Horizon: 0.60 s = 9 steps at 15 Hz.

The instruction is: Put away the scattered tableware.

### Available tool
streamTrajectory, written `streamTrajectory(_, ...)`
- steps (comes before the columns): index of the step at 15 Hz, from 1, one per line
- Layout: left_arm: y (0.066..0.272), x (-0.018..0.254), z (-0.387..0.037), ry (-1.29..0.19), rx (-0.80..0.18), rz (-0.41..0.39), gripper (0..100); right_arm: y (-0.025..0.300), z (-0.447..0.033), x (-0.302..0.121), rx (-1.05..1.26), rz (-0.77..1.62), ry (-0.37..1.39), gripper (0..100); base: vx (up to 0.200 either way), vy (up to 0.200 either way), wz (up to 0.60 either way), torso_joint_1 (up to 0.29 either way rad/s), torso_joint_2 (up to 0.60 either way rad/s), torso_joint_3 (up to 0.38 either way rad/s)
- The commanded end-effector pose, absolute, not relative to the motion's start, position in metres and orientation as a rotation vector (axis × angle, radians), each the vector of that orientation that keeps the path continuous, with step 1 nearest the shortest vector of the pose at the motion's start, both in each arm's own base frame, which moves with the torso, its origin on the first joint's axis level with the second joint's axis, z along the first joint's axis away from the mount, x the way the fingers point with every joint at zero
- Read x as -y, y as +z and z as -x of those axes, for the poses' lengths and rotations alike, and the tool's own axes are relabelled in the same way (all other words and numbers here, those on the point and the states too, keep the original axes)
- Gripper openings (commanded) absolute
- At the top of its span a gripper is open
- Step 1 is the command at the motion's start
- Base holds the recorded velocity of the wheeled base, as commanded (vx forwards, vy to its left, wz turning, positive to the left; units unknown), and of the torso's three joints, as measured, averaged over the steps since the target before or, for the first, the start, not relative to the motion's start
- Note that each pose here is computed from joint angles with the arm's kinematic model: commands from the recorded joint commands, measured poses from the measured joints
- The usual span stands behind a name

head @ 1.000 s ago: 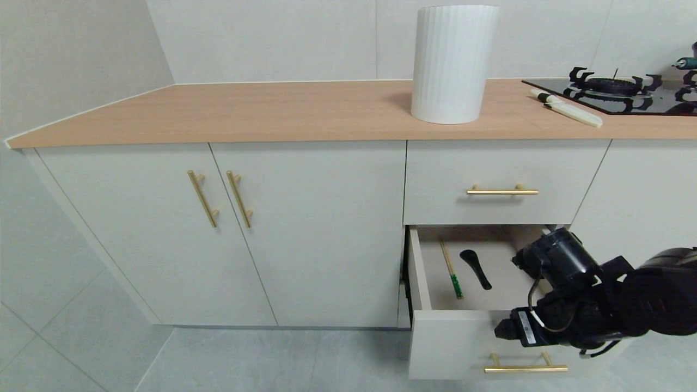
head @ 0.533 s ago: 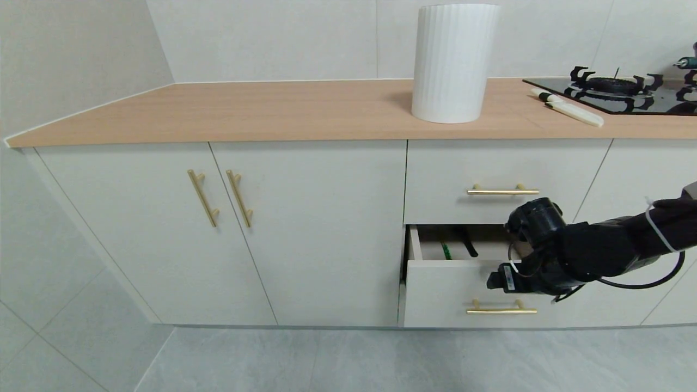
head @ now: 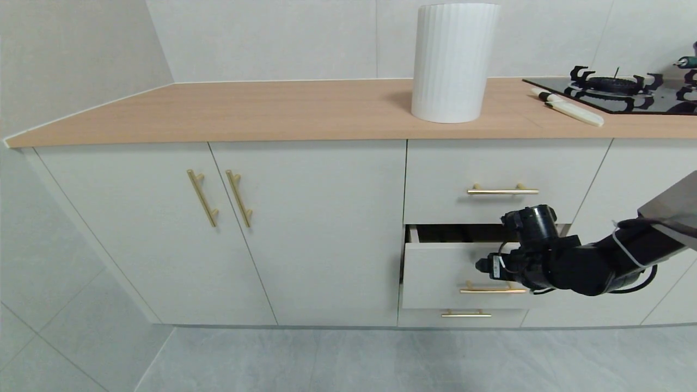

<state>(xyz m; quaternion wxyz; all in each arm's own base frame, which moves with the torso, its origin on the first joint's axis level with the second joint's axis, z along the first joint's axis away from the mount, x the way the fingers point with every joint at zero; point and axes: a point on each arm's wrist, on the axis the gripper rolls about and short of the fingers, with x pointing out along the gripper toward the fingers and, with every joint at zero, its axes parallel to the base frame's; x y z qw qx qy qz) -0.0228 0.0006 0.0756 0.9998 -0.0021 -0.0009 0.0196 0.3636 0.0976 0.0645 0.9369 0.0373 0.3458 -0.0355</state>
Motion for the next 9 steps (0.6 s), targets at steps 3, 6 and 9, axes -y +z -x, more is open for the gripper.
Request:
streamTrajectory(3,0.076,-0.001,0.023,0.041,0.002,0.006,100,0.041,-0.376,-0.100,-0.587,-0.089,-0.113,100,0.000,0.000,0.00,0.000,0.00,0.000)
streamTrajectory(6,0.076,-0.001,0.023,0.041,0.002,0.005,100,0.039,-0.380,-0.100,-0.505,-0.112,-0.109,100,0.000,0.000,0.00,0.000,0.00,0.000)
streamTrajectory(9,0.076,-0.001,0.023,0.040,0.002,0.006,100,0.038,-0.388,-0.094,-0.462,-0.126,-0.127,100,0.000,0.000,0.00,0.000,0.00,0.000)
